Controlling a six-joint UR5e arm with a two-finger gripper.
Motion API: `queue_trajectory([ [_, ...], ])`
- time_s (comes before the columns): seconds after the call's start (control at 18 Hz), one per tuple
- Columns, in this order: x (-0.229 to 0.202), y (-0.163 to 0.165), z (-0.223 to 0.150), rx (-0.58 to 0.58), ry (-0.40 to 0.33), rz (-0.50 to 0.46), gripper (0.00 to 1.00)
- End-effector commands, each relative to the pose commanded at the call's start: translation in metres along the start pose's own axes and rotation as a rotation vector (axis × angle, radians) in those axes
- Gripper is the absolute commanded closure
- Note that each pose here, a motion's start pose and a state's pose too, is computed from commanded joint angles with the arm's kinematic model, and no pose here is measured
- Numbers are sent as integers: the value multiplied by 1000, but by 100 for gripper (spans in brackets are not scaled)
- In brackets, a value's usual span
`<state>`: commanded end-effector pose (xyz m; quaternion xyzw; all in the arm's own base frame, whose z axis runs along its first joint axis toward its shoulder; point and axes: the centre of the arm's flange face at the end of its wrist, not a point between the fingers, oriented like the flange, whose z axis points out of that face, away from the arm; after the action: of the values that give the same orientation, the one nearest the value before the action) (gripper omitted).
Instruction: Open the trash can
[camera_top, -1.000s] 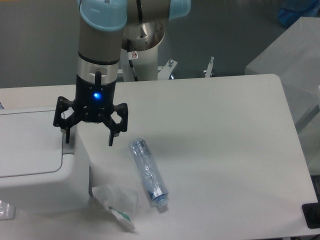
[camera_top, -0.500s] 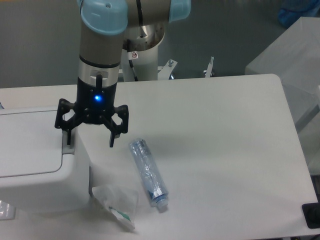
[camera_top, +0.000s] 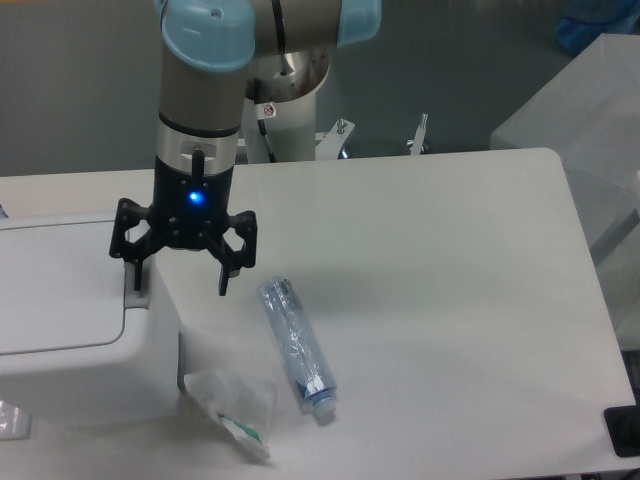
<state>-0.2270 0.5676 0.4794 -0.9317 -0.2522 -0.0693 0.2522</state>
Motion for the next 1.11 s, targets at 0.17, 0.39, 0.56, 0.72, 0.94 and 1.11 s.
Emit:
queue_trajectory([
  [0.17,0,0,0,1,0,4,0],
  [0.39,0,1,1,1,0,5,0],
  [0.56,-1,2,2,13,-1,9,0],
  [0.72,-1,4,4,19,-3,11,0],
  [0.94,-1,4,4,19,-1,11,0],
  [1.11,-1,4,4,19,-3,11,0],
])
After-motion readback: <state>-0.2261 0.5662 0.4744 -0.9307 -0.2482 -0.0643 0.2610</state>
